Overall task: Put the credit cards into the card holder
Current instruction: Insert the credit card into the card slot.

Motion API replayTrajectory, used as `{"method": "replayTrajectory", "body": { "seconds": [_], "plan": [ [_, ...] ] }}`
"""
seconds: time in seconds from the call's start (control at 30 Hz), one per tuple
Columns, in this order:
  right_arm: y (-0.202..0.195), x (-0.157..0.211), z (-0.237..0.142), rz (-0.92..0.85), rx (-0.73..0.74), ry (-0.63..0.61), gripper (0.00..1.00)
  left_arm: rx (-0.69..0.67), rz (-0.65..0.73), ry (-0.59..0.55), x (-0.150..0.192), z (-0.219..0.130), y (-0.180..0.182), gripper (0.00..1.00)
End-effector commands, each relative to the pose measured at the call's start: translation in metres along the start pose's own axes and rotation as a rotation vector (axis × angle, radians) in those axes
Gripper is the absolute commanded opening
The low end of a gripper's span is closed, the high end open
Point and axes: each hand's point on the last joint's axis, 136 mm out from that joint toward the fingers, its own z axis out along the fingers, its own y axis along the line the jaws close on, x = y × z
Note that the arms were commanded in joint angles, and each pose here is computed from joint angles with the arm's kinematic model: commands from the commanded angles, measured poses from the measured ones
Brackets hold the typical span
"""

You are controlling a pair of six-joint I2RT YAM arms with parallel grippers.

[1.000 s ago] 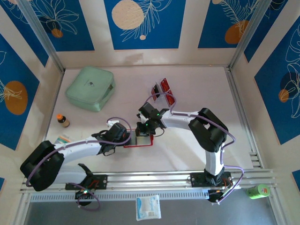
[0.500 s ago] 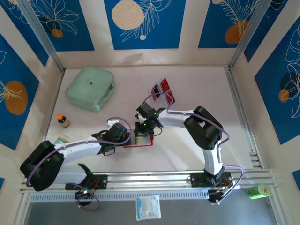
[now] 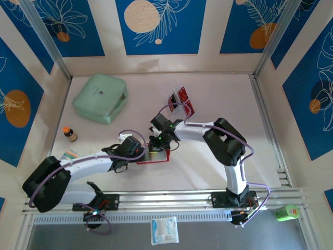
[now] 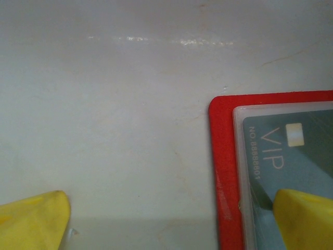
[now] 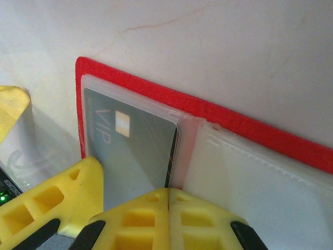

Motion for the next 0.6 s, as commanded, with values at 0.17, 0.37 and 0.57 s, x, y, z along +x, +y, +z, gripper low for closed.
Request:
{"method": "replayTrajectory", "body": {
  "seconds": [0.17,0.37,0.57],
  "plan": [
    [0.015,0.0,-0.033,-0.014,-0.034,-0.032,0.0,-0.007,0.015,-0.006,-0.007,-0.007,-0.002,1.0],
    [0.008,-0.006,-0.062,-0.014,-0.014,-0.097,0.05,-0.003,0.02,-0.006,-0.008,-0.007,-0.003,1.0],
    [-0.008,-0.008,-0.091,-0.028,0.065,-0.167,0.14,0.0,0.026,-0.003,-0.008,-0.008,-0.004,1.0]
  ]
}}
